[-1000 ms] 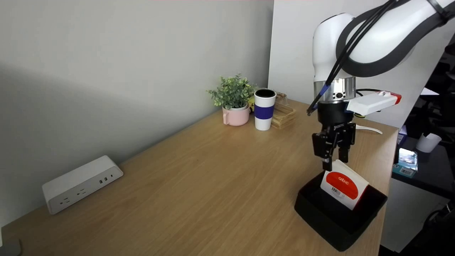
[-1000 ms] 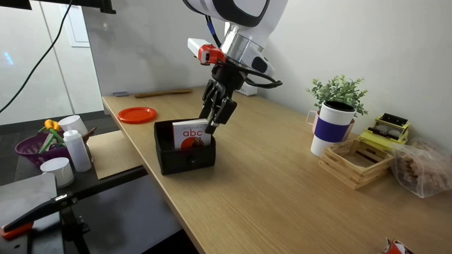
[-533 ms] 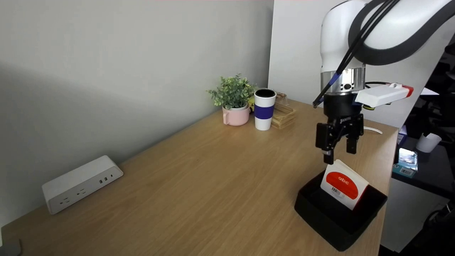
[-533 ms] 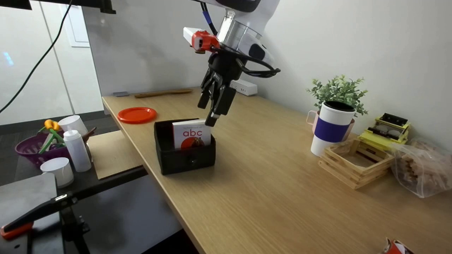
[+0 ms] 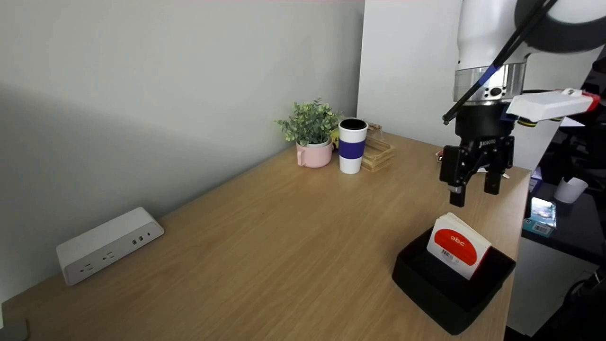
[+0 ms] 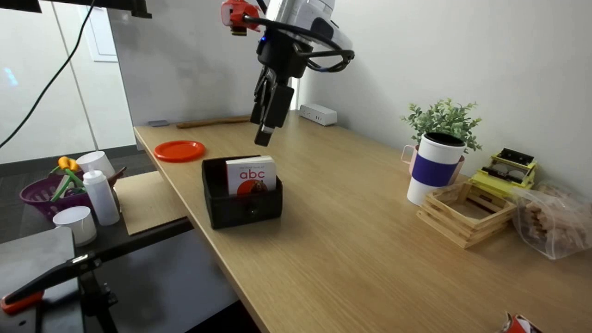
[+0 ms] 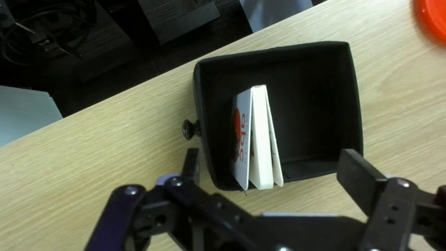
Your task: Take the book from the black box and place it on the table then put it back in the black box
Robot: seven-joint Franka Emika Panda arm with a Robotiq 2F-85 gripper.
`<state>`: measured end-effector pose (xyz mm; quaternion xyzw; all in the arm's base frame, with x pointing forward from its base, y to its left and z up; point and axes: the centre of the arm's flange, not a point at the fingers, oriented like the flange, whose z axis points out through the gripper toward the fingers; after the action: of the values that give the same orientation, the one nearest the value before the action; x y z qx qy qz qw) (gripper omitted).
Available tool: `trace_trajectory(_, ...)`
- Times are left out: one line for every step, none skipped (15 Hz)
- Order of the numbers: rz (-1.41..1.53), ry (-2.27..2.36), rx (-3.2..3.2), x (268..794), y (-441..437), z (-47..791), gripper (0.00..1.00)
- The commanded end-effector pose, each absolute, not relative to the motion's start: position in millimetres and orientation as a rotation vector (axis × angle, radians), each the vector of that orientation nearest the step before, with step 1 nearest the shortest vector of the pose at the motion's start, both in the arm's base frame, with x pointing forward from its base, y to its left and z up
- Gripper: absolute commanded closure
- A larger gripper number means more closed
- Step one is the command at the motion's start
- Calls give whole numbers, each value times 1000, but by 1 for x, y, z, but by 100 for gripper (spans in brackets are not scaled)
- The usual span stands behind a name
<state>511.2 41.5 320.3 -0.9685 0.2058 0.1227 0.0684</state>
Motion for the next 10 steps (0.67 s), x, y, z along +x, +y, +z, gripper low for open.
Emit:
trace_trajectory(318,672,-2896,483,48,333,0)
trace_trajectory(319,680,-2893,480,49,335,0)
trace_trajectory(320,696,-2880,477,50,337,0)
trace_trajectory(324,709,-2865,476,51,339,0)
trace_trajectory(349,675,-2898,491,47,335,0)
trace_trajectory(348,680,-2889,489,48,337,0)
trace_trajectory(346,684,-2886,487,49,338,0)
trace_trajectory(346,686,-2885,486,49,339,0)
trace_trajectory(346,687,-2885,485,48,339,0)
trace_trajectory(346,688,-2885,485,48,339,0)
